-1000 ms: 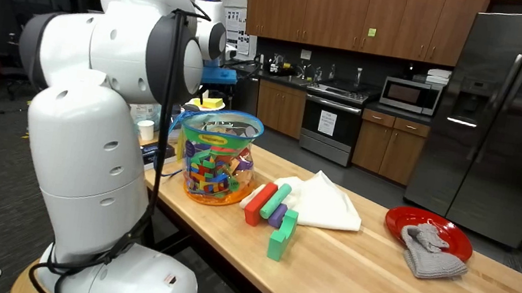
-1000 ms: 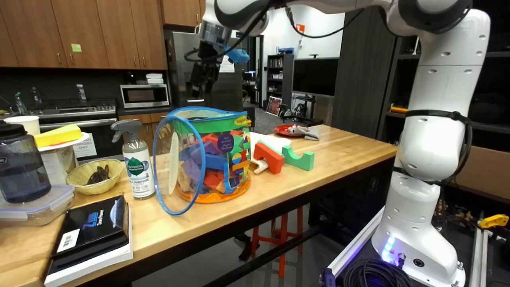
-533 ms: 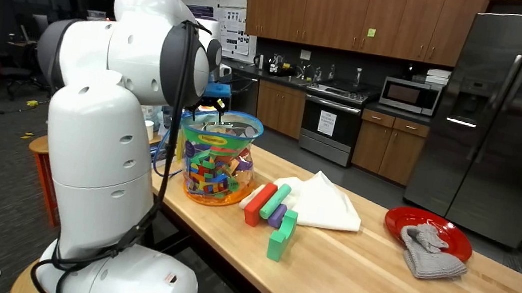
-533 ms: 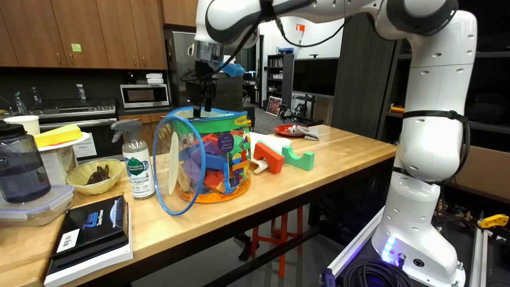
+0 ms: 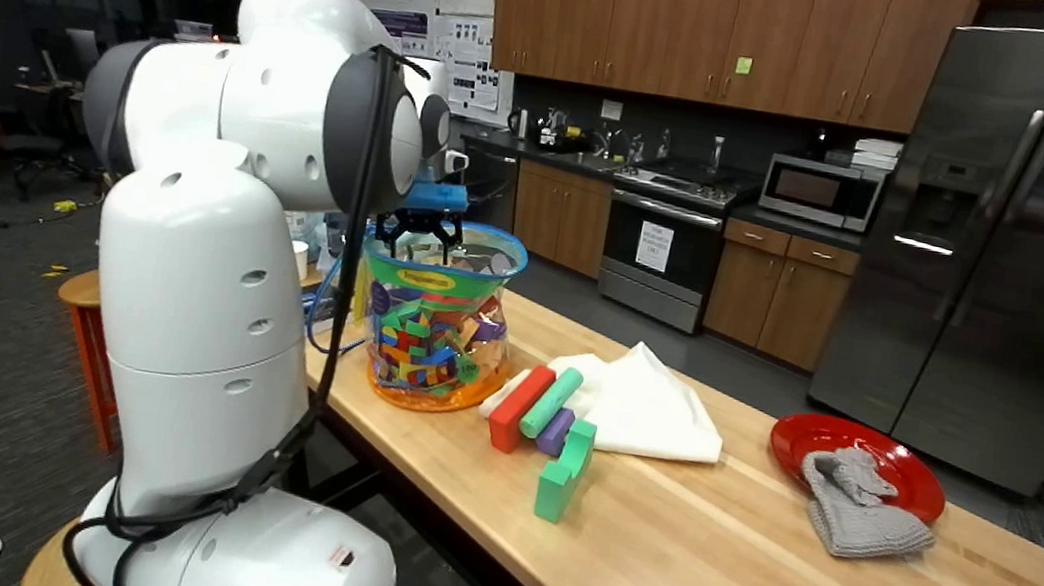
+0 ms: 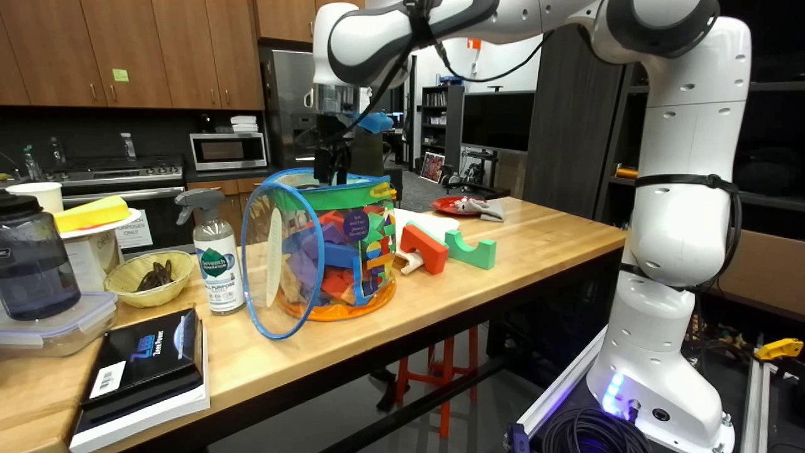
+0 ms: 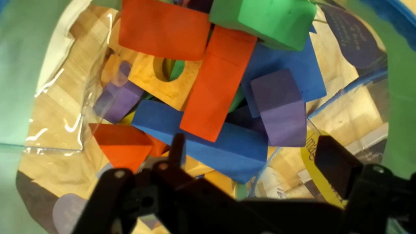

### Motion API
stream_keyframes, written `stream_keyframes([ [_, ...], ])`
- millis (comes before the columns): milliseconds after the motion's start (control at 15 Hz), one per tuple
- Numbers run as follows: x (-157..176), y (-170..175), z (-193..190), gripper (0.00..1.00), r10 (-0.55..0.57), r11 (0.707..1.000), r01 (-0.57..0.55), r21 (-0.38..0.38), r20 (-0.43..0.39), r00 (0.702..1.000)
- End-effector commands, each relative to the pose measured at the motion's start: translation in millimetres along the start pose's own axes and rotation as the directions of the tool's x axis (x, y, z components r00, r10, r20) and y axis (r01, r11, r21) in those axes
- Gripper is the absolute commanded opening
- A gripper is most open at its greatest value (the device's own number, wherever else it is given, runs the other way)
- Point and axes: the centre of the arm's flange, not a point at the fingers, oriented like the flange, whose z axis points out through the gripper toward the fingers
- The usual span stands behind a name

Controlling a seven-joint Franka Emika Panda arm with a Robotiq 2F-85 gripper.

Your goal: Remove one purple block from the clear bag and put it on the counter.

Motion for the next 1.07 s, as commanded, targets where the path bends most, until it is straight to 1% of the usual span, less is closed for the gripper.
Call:
stream_keyframes([
  [0,-8,-1,11,1.0,-0.005,1.0,0.005,-0.012,0.018,1.0],
  [200,-10,-3,21,1.0,-0.006,1.0,0.006,-0.017,0.036,0.999],
  [600,-11,-18,54,1.0,-0.022,1.0,0.023,-0.005,0.06,0.998],
  [1000,-10,-25,70,1.0,-0.037,0.999,0.037,0.0,0.081,0.996],
])
